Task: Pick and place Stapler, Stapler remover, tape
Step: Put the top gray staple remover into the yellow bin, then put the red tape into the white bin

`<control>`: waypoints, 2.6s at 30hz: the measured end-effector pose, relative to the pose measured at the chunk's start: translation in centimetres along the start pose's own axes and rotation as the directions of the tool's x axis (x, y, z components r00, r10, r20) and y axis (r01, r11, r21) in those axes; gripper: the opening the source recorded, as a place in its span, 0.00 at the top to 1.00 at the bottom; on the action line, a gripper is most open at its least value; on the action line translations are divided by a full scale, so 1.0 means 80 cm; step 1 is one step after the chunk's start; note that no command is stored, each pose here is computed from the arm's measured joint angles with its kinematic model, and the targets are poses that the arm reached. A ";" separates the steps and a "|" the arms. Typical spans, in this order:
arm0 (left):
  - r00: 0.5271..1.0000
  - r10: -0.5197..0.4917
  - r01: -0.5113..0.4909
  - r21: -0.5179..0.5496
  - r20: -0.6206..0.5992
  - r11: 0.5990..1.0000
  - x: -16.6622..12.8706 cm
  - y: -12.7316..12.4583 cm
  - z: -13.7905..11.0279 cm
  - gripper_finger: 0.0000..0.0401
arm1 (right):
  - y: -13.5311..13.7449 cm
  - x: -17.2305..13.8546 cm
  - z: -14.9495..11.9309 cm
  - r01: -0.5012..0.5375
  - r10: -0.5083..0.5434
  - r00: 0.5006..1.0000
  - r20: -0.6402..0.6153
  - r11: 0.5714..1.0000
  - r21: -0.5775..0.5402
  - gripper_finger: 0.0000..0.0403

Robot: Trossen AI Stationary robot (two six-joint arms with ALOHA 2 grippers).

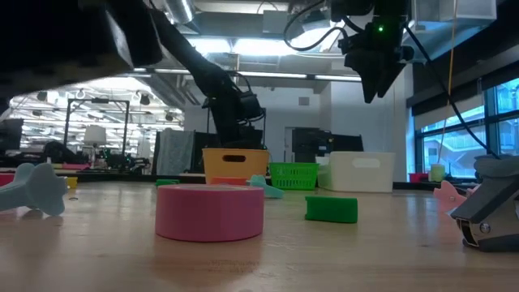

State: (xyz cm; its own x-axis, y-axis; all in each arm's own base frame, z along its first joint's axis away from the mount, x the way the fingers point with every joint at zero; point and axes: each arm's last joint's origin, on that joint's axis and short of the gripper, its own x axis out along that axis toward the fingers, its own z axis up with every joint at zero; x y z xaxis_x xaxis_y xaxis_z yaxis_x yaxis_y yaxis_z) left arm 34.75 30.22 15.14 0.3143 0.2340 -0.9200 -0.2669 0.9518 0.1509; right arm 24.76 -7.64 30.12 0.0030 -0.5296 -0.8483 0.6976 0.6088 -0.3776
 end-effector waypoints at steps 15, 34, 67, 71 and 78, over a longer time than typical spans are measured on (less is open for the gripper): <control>0.997 0.073 -0.073 0.002 0.032 0.997 -0.028 0.003 0.008 0.47 | 0.000 0.000 0.000 0.000 0.000 1.000 0.000 1.000 -0.001 0.30; 0.932 -0.213 0.239 -0.057 0.294 0.969 -0.271 -0.063 0.000 0.43 | 0.000 0.000 0.000 -0.013 0.013 1.000 -0.007 1.000 0.003 0.30; 0.769 -0.555 0.571 0.050 0.318 0.819 -0.333 -0.340 -0.136 0.48 | 0.009 -0.054 -0.035 -0.151 0.147 0.984 0.098 0.988 0.036 0.30; 0.826 -0.490 0.530 -0.093 0.278 0.843 -0.296 -0.336 -0.190 0.50 | 0.006 -0.067 -0.043 -0.174 0.166 0.977 0.136 0.983 0.054 0.30; 0.861 -0.506 0.497 -0.314 0.057 0.809 -0.262 -0.323 -0.261 0.51 | 0.004 -0.071 -0.045 -0.184 0.172 0.973 0.151 0.980 0.073 0.30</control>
State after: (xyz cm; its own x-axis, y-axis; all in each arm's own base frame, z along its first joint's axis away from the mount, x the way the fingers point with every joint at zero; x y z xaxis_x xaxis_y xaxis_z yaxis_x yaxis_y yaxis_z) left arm 16.05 -3.42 22.99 0.4577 -0.2689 -0.8474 -0.3456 0.8244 -0.4483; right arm 22.38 -2.36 33.46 0.2310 -0.5005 -0.8344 0.7354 0.6513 -0.1870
